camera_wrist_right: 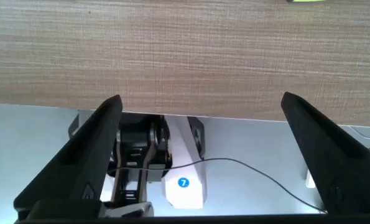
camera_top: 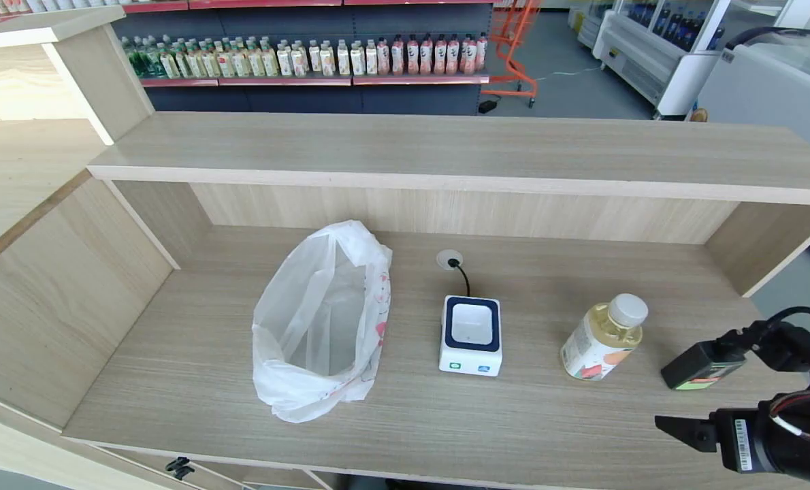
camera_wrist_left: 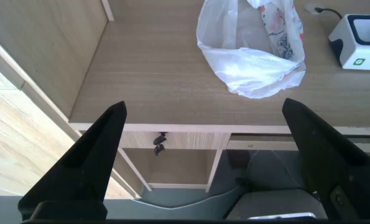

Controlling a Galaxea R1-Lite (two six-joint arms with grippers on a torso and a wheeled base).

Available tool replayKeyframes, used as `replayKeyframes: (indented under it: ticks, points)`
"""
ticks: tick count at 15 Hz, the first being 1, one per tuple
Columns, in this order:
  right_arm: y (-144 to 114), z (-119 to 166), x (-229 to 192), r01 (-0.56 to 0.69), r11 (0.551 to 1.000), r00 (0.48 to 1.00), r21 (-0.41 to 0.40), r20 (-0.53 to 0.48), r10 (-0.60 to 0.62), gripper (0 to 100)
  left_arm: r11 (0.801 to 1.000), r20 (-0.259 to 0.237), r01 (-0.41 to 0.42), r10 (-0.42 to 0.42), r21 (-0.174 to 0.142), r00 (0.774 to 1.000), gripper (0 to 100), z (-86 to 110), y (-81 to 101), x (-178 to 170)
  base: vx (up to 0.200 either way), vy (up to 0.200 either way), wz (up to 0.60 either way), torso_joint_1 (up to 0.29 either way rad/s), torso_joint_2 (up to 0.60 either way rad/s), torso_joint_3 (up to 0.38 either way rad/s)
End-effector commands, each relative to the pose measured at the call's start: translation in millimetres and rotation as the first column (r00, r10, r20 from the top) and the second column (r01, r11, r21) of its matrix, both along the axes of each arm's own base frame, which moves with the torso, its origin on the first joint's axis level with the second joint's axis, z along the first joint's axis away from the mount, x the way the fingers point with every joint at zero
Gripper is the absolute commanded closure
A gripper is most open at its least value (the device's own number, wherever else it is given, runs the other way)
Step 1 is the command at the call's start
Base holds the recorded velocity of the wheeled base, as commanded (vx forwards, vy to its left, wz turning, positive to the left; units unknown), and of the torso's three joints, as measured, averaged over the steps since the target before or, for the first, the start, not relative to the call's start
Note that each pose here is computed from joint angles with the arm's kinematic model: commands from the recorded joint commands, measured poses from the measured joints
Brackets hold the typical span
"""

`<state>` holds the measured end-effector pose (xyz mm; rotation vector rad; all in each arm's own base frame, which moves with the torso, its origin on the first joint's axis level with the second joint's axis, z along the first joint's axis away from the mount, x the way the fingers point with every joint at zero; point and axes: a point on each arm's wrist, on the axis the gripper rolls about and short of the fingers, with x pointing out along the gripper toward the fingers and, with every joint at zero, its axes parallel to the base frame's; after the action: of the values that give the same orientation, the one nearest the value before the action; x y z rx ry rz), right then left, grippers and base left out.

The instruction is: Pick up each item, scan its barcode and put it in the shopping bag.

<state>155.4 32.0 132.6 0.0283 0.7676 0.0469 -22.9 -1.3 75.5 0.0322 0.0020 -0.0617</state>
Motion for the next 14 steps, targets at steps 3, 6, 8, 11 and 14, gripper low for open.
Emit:
replayKeyframes:
  ticks: [3,6,8,11,14]
  points:
    - [16.3,-31.6,36.4,-0.034,0.996,0.999,-0.082,-0.036,0.031,0,1.0,-0.002,0.0,0.0,0.0,1.0,0,-0.5,0.0,0.1,0.0,0.0,0.0,0.0,0.0,0.0]
    - [22.4,-43.6,53.9,-0.038,0.997,0.999,-0.073,0.0,0.038,0,1.0,-0.002,0.0,0.0,0.0,1.0,0,-0.1,0.0,0.1,0.0,0.0,0.0,0.0,0.0,0.0]
    - [31.1,-52.8,73.1,-0.047,0.997,0.996,-0.061,0.075,0.052,0,1.0,-0.002,0.0,0.0,0.0,1.0,0,-0.1,0.0,0.1,0.0,0.0,0.0,0.0,0.0,0.0]
    - [45.5,-58.8,82.8,-0.09,0.995,0.986,-0.048,0.139,0.096,0,1.0,-0.002,0.0,0.0,0.0,1.0,0,-0.1,0.0,0.1,0.0,0.0,0.0,0.0,0.0,0.0]
    - [49.3,-58.5,88.8,-0.105,0.993,0.975,-0.052,0.191,0.113,0,1.0,-0.002,0.0,0.0,0.0,1.0,0,-0.1,0.0,0.1,0.0,0.0,0.0,0.0,0.0,0.0]
